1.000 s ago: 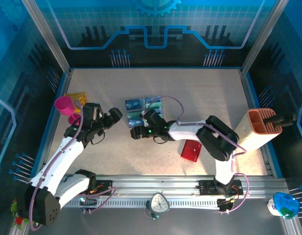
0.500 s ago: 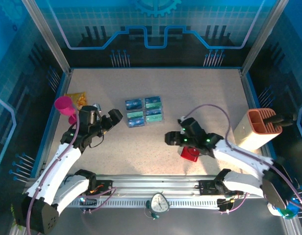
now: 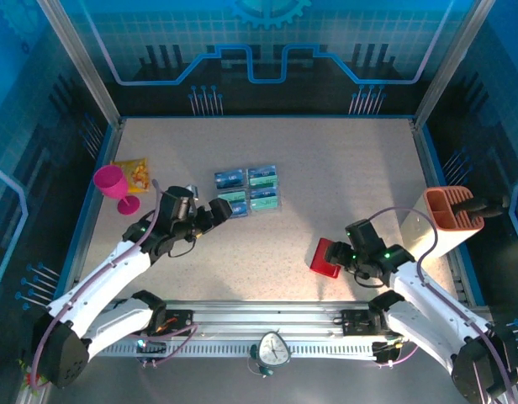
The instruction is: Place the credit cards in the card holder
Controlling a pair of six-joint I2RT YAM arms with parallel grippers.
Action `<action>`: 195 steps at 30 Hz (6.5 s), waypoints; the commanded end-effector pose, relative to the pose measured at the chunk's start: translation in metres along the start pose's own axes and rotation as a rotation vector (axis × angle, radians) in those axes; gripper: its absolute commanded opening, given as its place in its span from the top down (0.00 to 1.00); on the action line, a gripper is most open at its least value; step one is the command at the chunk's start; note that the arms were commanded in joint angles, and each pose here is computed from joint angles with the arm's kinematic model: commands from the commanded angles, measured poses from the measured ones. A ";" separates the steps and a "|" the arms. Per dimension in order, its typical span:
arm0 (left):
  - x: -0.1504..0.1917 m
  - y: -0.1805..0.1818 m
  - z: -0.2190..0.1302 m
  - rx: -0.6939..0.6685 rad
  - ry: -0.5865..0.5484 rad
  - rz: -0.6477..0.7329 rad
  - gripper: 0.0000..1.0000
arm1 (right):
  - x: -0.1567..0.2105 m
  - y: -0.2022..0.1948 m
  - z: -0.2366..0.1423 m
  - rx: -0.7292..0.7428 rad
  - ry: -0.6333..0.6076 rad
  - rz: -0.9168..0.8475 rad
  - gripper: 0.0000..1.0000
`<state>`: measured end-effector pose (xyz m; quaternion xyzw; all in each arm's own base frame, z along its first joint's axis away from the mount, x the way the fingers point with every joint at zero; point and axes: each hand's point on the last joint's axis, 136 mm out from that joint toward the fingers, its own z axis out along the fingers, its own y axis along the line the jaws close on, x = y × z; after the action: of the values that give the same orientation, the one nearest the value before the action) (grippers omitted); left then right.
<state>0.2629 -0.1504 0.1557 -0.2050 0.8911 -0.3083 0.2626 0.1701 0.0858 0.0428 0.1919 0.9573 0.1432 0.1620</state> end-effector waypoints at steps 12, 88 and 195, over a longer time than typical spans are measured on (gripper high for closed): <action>-0.004 -0.005 0.007 0.005 -0.025 0.002 0.01 | 0.016 0.004 0.013 -0.067 0.081 0.062 0.39; -0.014 -0.030 0.000 0.106 -0.052 0.021 0.01 | -0.022 0.164 -0.067 -0.754 0.083 -0.189 1.00; -0.002 -0.088 -0.023 0.409 -0.112 -0.033 1.00 | -0.016 0.191 0.003 -0.248 -0.085 -0.485 0.68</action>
<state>0.2654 -0.2006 0.1980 -0.1827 0.8125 -0.4528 0.3186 0.2494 0.2644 0.0996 -0.0825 0.9475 0.1805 0.2506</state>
